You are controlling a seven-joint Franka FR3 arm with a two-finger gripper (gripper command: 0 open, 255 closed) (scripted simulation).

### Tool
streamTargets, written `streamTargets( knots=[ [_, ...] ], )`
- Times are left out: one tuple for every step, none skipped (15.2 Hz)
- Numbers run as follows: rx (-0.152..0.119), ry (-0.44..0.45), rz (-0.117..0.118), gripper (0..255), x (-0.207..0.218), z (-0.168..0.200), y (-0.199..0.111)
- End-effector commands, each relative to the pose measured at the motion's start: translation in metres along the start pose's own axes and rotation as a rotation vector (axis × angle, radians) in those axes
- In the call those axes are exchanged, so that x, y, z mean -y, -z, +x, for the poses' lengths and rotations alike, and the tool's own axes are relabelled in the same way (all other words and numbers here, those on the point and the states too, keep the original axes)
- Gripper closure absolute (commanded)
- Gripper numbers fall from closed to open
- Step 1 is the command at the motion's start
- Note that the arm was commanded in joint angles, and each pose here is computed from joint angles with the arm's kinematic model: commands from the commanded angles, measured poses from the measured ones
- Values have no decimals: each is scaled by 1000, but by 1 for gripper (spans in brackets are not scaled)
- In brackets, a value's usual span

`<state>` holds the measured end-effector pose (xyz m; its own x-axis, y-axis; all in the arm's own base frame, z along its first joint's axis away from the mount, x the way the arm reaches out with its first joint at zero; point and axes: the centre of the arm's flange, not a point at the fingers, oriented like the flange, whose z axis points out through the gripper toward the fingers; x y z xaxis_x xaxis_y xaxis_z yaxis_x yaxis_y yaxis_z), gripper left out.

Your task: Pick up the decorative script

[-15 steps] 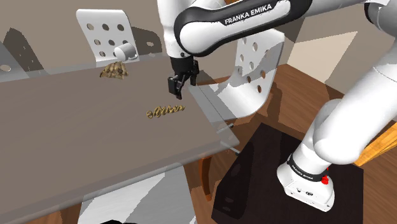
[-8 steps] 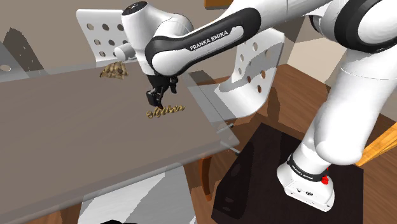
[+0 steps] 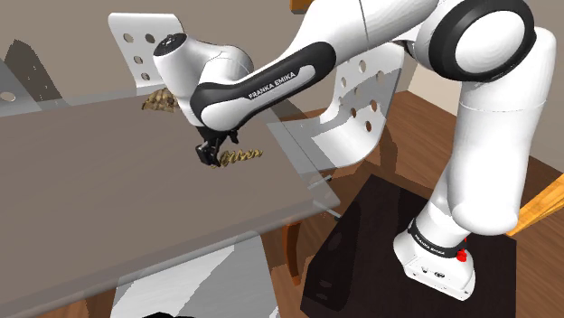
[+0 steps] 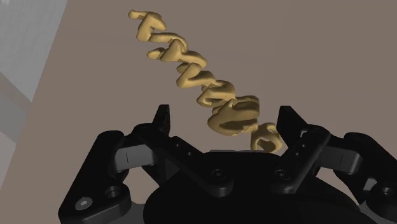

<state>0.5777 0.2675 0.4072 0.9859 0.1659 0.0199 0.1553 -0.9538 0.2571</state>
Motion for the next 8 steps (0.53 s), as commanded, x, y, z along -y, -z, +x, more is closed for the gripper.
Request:
streamTargets(
  knots=[
    [0, 0, 0, 0, 4, -1, -10],
    [0, 0, 0, 0, 6, -1, -18],
    [0, 0, 0, 0, 6, -1, -18],
    [0, 0, 0, 0, 6, -1, -18],
    [0, 0, 0, 255, 6, -1, -17],
    [0, 0, 0, 255, 6, -1, -17],
    [0, 0, 0, 255, 6, -1, -17],
    [0, 0, 0, 255, 6, -1, -17]
  ],
)
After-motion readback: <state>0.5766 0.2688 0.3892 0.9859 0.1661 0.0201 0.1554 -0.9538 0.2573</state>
